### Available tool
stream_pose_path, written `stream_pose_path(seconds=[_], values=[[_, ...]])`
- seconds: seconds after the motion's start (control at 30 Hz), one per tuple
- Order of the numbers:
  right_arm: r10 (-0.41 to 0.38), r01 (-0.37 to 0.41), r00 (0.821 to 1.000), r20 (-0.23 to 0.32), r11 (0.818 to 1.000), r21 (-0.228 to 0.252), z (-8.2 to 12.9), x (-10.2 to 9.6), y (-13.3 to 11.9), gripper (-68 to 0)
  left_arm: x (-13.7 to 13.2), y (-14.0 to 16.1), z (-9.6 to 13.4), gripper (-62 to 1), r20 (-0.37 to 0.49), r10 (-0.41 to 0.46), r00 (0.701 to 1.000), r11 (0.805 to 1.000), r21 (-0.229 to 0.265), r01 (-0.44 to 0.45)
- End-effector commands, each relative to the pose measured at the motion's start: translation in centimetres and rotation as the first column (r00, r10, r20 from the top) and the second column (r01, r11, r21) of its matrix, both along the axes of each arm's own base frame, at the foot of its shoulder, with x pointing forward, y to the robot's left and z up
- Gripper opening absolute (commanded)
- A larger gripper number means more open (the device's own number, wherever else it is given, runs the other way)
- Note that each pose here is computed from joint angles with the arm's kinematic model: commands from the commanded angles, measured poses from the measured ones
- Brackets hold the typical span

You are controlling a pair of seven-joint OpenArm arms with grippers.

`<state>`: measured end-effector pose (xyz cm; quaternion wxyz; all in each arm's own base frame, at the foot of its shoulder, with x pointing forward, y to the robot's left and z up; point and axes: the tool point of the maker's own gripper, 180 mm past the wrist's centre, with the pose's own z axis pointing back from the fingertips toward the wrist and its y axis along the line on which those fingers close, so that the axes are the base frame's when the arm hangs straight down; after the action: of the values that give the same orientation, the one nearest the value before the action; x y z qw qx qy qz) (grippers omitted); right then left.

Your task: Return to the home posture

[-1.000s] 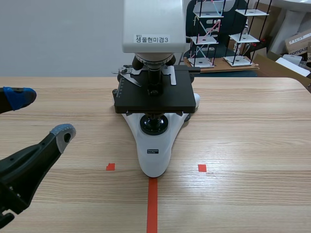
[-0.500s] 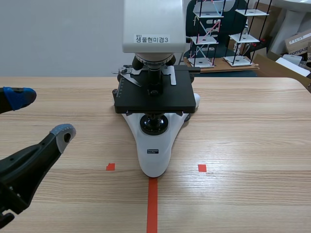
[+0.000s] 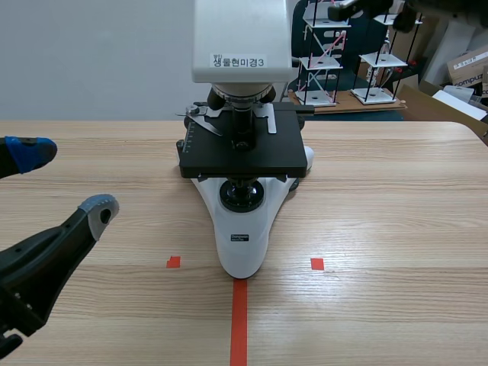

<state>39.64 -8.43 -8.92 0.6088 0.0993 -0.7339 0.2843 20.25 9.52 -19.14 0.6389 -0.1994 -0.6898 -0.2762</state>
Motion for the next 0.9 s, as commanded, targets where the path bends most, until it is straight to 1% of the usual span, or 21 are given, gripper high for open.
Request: stream_pose_path(seconds=[0.0,0.1,0.2,0.27,0.37,0.43,0.47,0.53,0.6,0.7,0.77,0.87], values=[[-0.003,0.004,0.997,0.079,1.000,-0.007,1.8,-1.0,-0.8,-63.1,0.0,0.0,0.5,-10.3,0.013,0.003,1.000,1.000,-0.019,-0.003],[-0.004,0.008,0.991,0.130,0.999,-0.031,1.2,-2.8,-1.6,-54.9,0.0,0.0,0.5,-10.3,0.013,0.003,1.000,1.000,-0.019,-0.003],[0.000,0.010,0.987,0.158,0.998,-0.060,-0.1,-4.7,-2.5,-42.6,0.0,0.0,0.5,-10.3,0.013,0.003,1.000,1.000,-0.019,-0.003],[-0.004,0.013,0.990,0.141,0.998,-0.065,-1.4,-5.8,-3.2,-33.6,0.0,0.0,0.5,-10.3,0.013,0.003,1.000,1.000,-0.019,-0.003],[-0.026,0.031,0.996,0.085,0.998,-0.057,-3.8,-7.3,-4.5,-19.4,0.0,0.0,0.5,-10.3,0.013,0.003,1.000,1.000,-0.019,-0.003],[-0.026,0.028,0.999,0.042,0.999,-0.040,-5.1,-8.3,-5.0,-13.5,0.0,0.0,0.5,-10.3,0.013,0.003,1.000,1.000,-0.019,-0.003],[-0.013,0.013,1.000,0.011,0.999,-0.042,-5.9,-8.9,-5.1,-11.2,0.0,0.0,0.5,-10.3,0.013,0.003,1.000,1.000,-0.019,-0.003],[0.025,-0.028,0.998,-0.059,0.999,-0.044,-7.6,-10.3,-4.9,-7.8,0.0,0.0,0.5,-10.3,0.013,0.003,1.000,1.000,-0.019,-0.003],[0.042,-0.046,0.991,-0.124,0.998,-0.032,-9.2,-11.5,-4.9,-7.7,0.0,0.0,0.5,-10.3,0.013,0.003,1.000,1.000,-0.019,-0.003],[0.062,-0.066,0.979,-0.196,0.998,-0.013,-11.0,-13.4,-4.9,-6.6,0.0,0.0,0.5,-10.3,0.013,0.003,1.000,1.000,-0.019,-0.003],[0.078,-0.078,0.974,-0.214,0.997,0.009,-11.5,-14.6,-4.7,-6.6,0.0,0.0,0.5,-10.3,0.013,0.003,1.000,1.000,-0.019,-0.003],[0.117,-0.109,0.973,-0.201,0.993,0.052,-10.9,-16.3,-4.2,-6.6,0.0,0.0,0.5,-10.3,0.013,0.003,1.000,1.000,-0.019,-0.003]])
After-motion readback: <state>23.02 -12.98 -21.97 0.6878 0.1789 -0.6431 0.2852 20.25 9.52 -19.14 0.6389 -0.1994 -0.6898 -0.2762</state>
